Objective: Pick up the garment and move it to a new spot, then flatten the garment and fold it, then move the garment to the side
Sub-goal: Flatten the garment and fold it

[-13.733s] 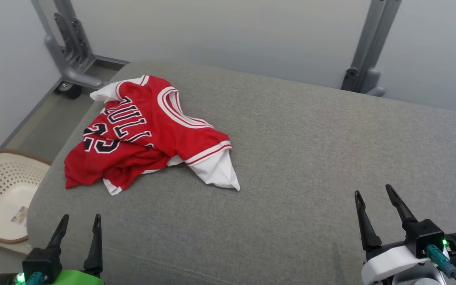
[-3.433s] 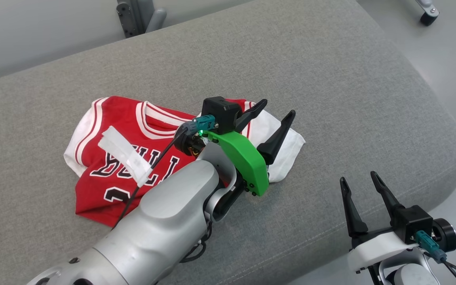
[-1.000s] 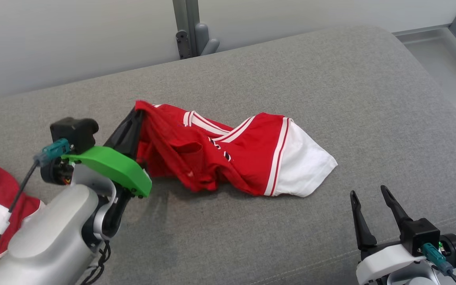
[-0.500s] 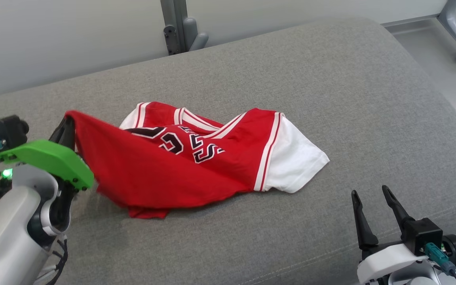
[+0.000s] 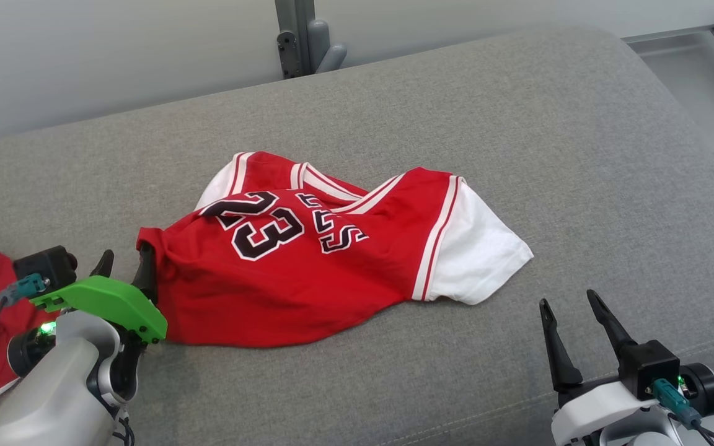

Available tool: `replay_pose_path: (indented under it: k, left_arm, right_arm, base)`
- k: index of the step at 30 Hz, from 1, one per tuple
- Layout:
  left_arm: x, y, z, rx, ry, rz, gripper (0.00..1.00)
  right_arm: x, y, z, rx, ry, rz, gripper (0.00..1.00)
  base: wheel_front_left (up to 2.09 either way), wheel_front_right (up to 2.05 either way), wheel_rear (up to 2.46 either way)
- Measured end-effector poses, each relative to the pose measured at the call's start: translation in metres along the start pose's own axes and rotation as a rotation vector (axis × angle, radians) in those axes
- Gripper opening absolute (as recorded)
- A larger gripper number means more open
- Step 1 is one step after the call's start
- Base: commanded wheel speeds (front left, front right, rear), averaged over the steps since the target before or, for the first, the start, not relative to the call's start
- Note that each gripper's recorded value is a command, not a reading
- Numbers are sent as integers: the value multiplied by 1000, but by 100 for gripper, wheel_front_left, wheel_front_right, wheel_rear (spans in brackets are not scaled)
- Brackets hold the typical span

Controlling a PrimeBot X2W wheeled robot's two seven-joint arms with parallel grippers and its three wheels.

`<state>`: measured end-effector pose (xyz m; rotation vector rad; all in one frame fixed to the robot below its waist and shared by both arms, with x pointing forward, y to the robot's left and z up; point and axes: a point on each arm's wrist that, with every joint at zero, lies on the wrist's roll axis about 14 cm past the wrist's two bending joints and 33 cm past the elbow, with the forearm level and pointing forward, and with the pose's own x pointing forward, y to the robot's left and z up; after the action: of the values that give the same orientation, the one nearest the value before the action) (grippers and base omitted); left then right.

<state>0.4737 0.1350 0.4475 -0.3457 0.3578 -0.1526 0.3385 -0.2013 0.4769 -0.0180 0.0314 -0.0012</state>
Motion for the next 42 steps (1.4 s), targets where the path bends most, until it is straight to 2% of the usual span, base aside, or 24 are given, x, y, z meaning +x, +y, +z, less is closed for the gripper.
replay_pose_path:
  k: [12, 18, 23, 32, 33, 35, 37, 42]
  left_arm:
    - [-35, 14, -30, -45, 9, 13, 100]
    - [-54, 1, -65, -76, 79, -57, 100]
    - [-53, 10, -80, -60, 133, -36, 100]
    - [-31, 3, -85, -55, 177, -85, 100]
    - [-31, 2, -88, -50, 194, -95, 71]
    - [-29, -2, -90, -52, 203, -112, 0]
    - [-28, -8, -91, -42, 204, -139, 0]
    - [-26, -22, -71, -97, 122, -175, 0]
  right_arm:
    - [-2, 6, -4, 5, 10, 19, 100]
    - [-1, 7, -4, 4, 9, 21, 100]
    - [0, 7, -6, 3, 17, 22, 100]
    - [-1, -3, -9, -7, 31, -8, 100]
    - [-1, -4, -10, -7, 33, -12, 100]
    - [-2, -6, -11, -8, 37, -18, 100]
    - [-2, -8, -11, -8, 36, -24, 100]
    - [-3, -9, -11, -7, 38, -29, 100]
  base:
    - [0, 0, 0]
    - [0, 0, 0]
    - [0, 0, 0]
    - [0, 0, 0]
    - [0, 0, 0]
    - [0, 0, 0]
    - [0, 0, 0]
    - [0, 0, 0]
